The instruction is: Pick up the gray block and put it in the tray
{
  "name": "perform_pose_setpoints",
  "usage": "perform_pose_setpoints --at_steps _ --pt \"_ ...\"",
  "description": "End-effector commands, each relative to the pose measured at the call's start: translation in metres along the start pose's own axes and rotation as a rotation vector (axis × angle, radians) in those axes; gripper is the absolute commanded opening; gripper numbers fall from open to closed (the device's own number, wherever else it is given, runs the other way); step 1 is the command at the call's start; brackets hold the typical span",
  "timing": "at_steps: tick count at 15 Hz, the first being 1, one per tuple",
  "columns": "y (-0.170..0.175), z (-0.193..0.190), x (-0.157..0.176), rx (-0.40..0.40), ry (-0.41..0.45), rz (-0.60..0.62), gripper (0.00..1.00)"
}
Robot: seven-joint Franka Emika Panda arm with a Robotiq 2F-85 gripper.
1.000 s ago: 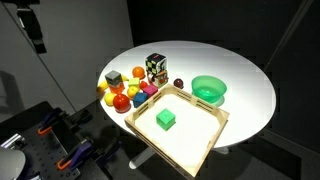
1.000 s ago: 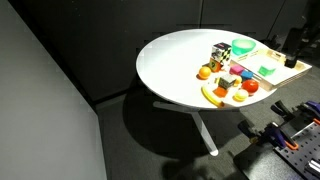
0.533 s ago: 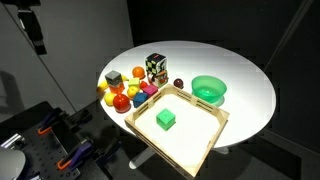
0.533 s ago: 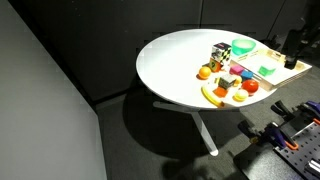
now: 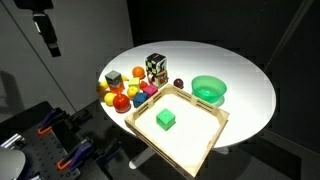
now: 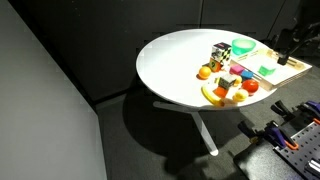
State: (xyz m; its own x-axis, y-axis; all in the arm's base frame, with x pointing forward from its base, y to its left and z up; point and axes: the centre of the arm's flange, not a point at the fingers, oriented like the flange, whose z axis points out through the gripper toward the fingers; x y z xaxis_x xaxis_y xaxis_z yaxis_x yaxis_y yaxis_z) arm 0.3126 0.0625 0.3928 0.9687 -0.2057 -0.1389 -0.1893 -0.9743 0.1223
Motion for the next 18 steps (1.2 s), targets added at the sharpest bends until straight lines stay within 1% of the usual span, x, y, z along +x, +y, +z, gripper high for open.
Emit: perform_pose_setpoints --at_steps 1,4,7,11,14,18 --pt "0.016 0.001 0.020 -0.030 0.047 0.042 1.00" --pt "0.032 0.002 0.030 -0.039 0.074 0.050 1.00" --pt "0.047 0.003 0.037 -0.026 0.094 -0.022 1.00" --pt "0.057 0.003 0.043 0.007 0.104 -0.125 1.00" --pt "0.064 0.004 0.047 0.018 0.104 -0.173 1.00" --pt "0.073 0.005 0.050 -0.007 0.126 -0.155 1.00"
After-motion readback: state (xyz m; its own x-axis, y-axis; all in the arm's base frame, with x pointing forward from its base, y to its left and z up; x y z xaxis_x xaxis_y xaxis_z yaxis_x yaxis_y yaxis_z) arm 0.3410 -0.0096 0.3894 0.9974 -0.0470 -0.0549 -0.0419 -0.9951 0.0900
